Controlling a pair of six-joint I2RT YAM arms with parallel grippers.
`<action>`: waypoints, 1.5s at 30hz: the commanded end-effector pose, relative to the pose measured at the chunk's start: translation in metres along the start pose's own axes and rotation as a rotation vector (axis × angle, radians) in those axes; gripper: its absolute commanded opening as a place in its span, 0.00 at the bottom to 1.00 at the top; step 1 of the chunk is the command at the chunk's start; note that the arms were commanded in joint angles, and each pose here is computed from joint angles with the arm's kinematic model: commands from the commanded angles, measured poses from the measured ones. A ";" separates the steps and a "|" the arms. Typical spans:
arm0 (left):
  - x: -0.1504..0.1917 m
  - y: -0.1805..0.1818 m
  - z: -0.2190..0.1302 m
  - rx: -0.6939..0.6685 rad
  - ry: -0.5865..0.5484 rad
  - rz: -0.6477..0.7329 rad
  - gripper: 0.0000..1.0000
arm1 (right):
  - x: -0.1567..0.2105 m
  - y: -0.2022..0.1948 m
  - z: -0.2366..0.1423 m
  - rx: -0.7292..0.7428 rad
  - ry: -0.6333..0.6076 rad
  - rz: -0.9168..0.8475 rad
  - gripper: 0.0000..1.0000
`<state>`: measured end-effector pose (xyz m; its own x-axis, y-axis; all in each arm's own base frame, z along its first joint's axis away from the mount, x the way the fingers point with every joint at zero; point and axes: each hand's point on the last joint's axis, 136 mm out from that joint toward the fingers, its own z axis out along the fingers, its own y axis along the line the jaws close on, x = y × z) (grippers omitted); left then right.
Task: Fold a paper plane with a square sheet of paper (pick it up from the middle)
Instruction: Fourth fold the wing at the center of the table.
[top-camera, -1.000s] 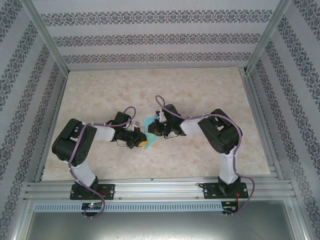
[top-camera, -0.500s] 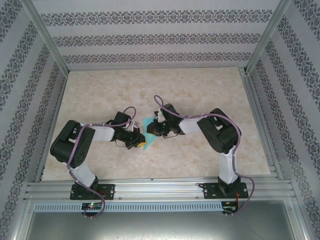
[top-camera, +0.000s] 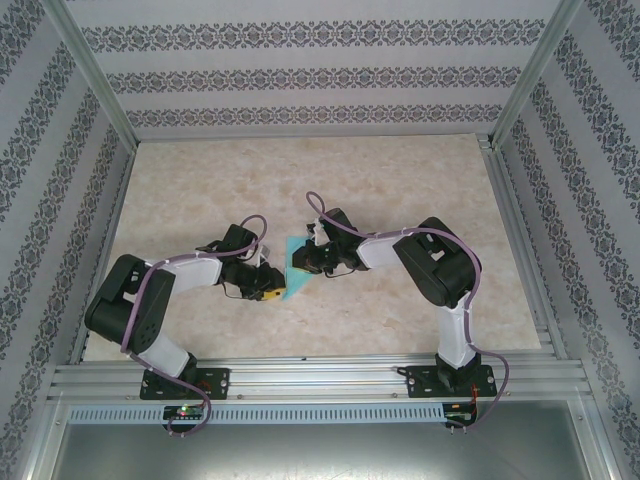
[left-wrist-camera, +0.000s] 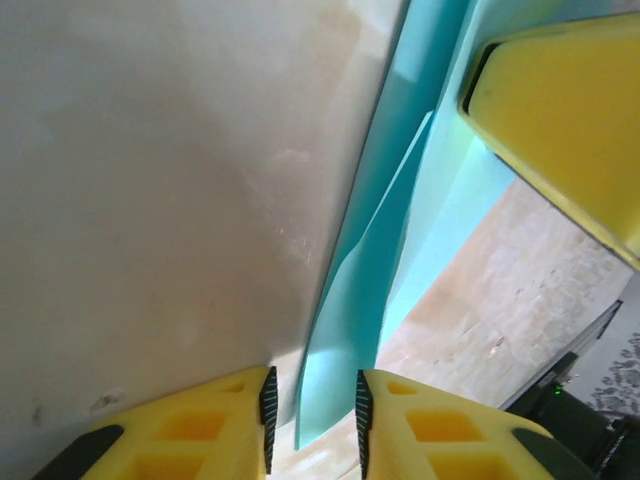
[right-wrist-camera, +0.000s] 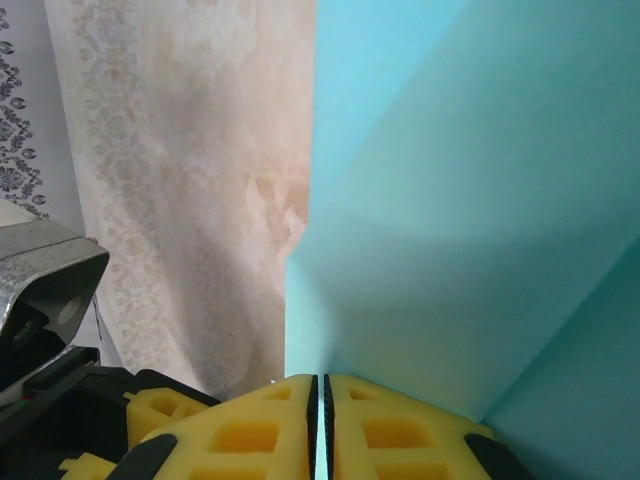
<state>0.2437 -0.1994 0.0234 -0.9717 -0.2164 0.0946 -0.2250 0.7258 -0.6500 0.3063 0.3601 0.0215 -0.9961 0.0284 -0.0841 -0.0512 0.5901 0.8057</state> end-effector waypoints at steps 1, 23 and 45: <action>0.005 0.000 -0.004 -0.036 0.013 0.040 0.35 | 0.011 -0.040 0.008 0.114 0.019 0.067 0.14; 0.008 0.010 0.011 -0.346 0.058 0.187 0.38 | 0.012 -0.038 0.010 0.107 0.023 0.066 0.15; 0.021 0.024 0.020 -0.394 0.108 0.185 0.05 | 0.015 -0.045 0.013 0.125 0.033 0.077 0.15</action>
<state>0.2455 -0.2060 0.0153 -0.9999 -0.0122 0.0087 -0.0146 0.9287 -0.3705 0.3058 0.3607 0.0211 -0.9965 0.0271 -0.0786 -0.0477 0.5880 0.8074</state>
